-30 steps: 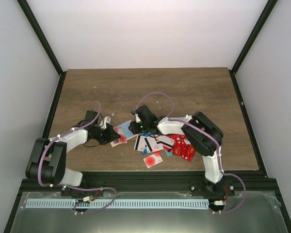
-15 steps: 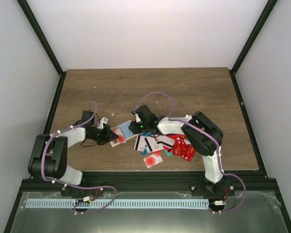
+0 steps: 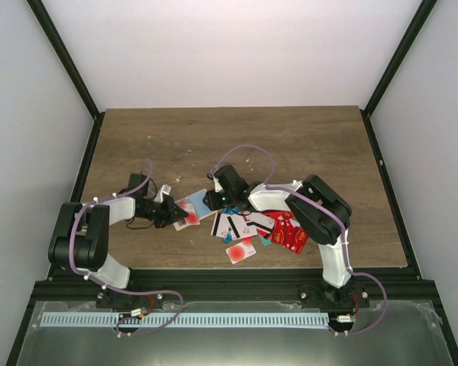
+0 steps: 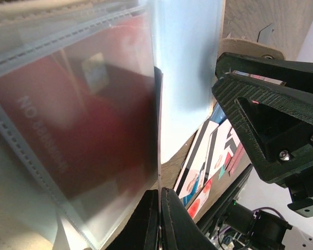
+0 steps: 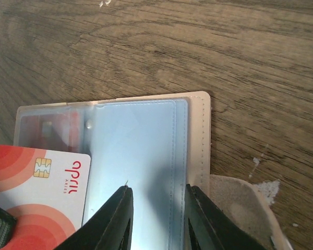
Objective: Put the credit cards into the card holder
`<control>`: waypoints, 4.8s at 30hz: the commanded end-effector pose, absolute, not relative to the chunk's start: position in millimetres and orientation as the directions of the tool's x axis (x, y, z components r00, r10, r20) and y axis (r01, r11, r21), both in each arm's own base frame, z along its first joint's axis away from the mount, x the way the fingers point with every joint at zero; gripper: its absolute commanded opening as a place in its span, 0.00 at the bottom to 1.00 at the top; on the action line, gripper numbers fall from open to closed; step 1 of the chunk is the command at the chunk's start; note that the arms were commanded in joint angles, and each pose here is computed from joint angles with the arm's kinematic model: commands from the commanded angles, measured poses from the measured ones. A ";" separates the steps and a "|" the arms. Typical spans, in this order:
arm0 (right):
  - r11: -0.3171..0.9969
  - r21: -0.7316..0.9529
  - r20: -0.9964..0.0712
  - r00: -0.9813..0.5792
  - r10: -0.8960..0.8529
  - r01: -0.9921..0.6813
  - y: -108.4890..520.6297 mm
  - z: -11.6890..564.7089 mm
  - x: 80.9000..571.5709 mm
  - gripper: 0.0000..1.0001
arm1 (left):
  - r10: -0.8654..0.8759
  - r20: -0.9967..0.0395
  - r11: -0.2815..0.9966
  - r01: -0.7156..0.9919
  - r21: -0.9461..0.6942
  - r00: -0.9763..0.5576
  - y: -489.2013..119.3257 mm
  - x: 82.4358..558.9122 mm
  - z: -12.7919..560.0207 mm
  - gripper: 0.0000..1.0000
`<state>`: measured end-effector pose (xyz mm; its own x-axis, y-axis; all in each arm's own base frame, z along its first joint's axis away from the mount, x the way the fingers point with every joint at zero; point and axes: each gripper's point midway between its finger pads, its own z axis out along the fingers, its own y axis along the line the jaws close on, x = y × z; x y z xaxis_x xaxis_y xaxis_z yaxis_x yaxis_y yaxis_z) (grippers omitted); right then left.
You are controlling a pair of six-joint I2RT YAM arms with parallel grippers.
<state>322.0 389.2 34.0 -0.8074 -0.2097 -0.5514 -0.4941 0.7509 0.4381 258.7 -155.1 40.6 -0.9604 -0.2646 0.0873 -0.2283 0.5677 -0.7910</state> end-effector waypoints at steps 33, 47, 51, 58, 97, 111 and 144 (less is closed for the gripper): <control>0.743 0.460 -0.469 -0.844 -0.261 -0.485 381.5 2.2 305.0 0.29 | -0.286 0.062 0.562 -0.220 -0.797 -0.956 -153.5 295.0 34.6 0.04; 0.727 0.479 -0.466 -0.844 -0.265 -0.493 384.0 5.4 301.5 0.29 | -0.275 0.057 0.581 -0.213 -0.786 -0.960 -165.3 306.7 28.0 0.04; 0.720 0.485 -0.468 -0.843 -0.265 -0.496 385.2 7.6 300.9 0.28 | -0.269 0.065 0.587 -0.217 -0.780 -0.961 -169.0 306.8 22.3 0.04; 0.684 0.517 -0.485 -0.835 -0.262 -0.515 391.5 20.4 298.5 0.29 | -0.258 0.078 0.594 -0.222 -0.773 -0.963 -176.2 305.4 12.9 0.04; 0.697 0.482 -0.599 -0.780 -0.181 -0.531 360.7 115.7 289.4 0.32 | -0.235 -0.047 0.691 -0.133 -0.711 -0.971 -168.2 294.0 67.8 0.63; 0.598 0.589 -0.551 -0.811 -0.194 -0.543 397.2 115.2 290.9 0.35 | -0.224 -0.188 0.830 -0.087 -0.551 -0.956 -141.8 298.1 65.5 0.12; 0.603 0.622 -0.459 -0.857 -0.235 -0.499 407.1 71.1 313.4 0.39 | -0.154 -0.148 0.899 -0.077 -0.431 -0.977 -153.3 297.8 18.2 0.04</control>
<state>306.2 405.7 72.3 -0.8563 -0.2295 -0.4626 -0.4992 0.5975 0.6275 292.3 -153.9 21.9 -0.9791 -0.1530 -0.1338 -0.0774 0.8893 -0.4507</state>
